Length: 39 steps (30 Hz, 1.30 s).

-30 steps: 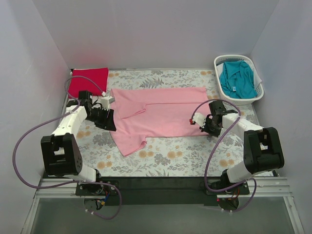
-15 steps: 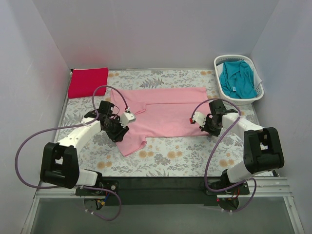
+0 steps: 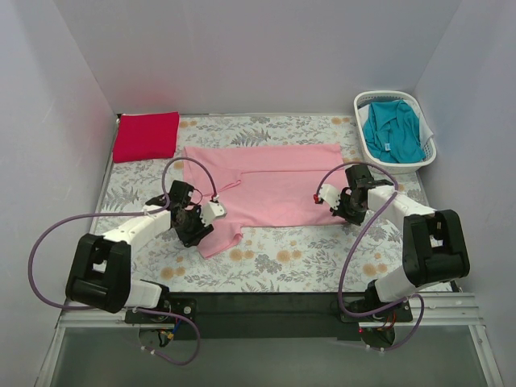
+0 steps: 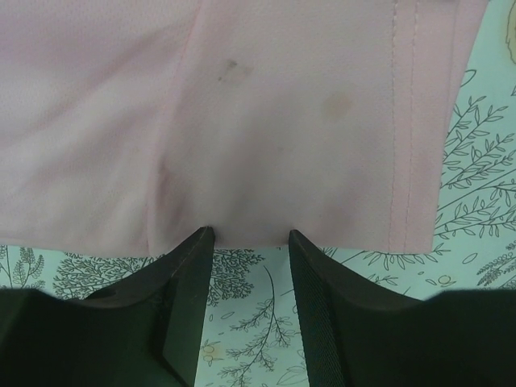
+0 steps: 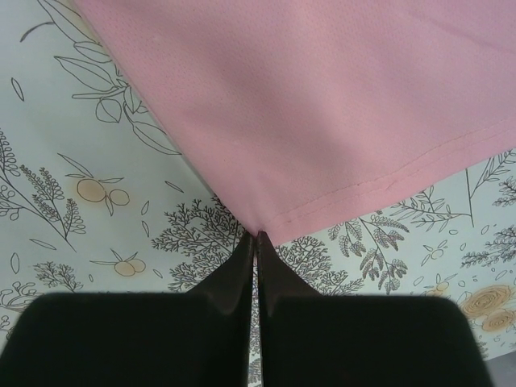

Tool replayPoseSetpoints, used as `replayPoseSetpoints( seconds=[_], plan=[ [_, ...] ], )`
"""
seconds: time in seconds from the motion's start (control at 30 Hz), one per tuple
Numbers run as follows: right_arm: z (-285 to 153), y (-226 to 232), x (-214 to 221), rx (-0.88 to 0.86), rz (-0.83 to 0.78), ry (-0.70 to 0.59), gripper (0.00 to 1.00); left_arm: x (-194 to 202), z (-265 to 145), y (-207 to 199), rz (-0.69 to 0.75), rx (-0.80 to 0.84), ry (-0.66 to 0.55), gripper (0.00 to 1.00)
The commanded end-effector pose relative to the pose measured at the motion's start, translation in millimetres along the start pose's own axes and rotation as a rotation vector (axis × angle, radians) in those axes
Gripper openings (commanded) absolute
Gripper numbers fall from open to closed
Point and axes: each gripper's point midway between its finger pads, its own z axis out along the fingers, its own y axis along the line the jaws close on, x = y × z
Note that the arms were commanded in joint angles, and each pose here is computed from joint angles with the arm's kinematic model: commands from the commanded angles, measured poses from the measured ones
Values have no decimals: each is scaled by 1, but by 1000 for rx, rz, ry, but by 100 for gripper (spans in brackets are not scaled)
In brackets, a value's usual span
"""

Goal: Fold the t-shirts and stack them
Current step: Fold the tshirt

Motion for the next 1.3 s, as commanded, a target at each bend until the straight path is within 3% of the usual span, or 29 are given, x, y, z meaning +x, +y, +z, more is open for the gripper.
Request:
replayPoseSetpoints(
  seconds=[0.0, 0.1, 0.13, 0.2, 0.4, 0.57, 0.8, 1.0, 1.27],
  plan=[
    [-3, -6, -9, 0, -3, -21, 1, 0, 8, 3, 15, -49, -2, 41],
    [-3, -5, -8, -3, 1, -17, 1, 14, 14, -10, 27, -32, 41, 33],
    [-3, -5, -9, -5, 2, -22, 1, 21, 17, -17, 34, -23, 58, 24],
    [-4, -5, -10, -4, 5, -26, 1, 26, 16, -22, 27, -15, 67, 15],
    [-14, -2, -9, 3, 7, -30, 1, 26, -3, -29, 15, -20, 58, 1],
    [-33, 6, -10, 26, -17, -58, 1, 27, -28, -37, 15, -13, 73, 0],
    [-62, 3, -14, 67, -55, -102, 1, -3, -64, -35, -15, -14, -3, 0],
    [-69, -27, -32, 81, -33, -120, 1, -36, -71, -1, -74, -52, -64, 0],
    [-56, -59, -44, 59, -44, -101, 1, -69, -81, 77, -155, -148, -135, 0]
  ],
)
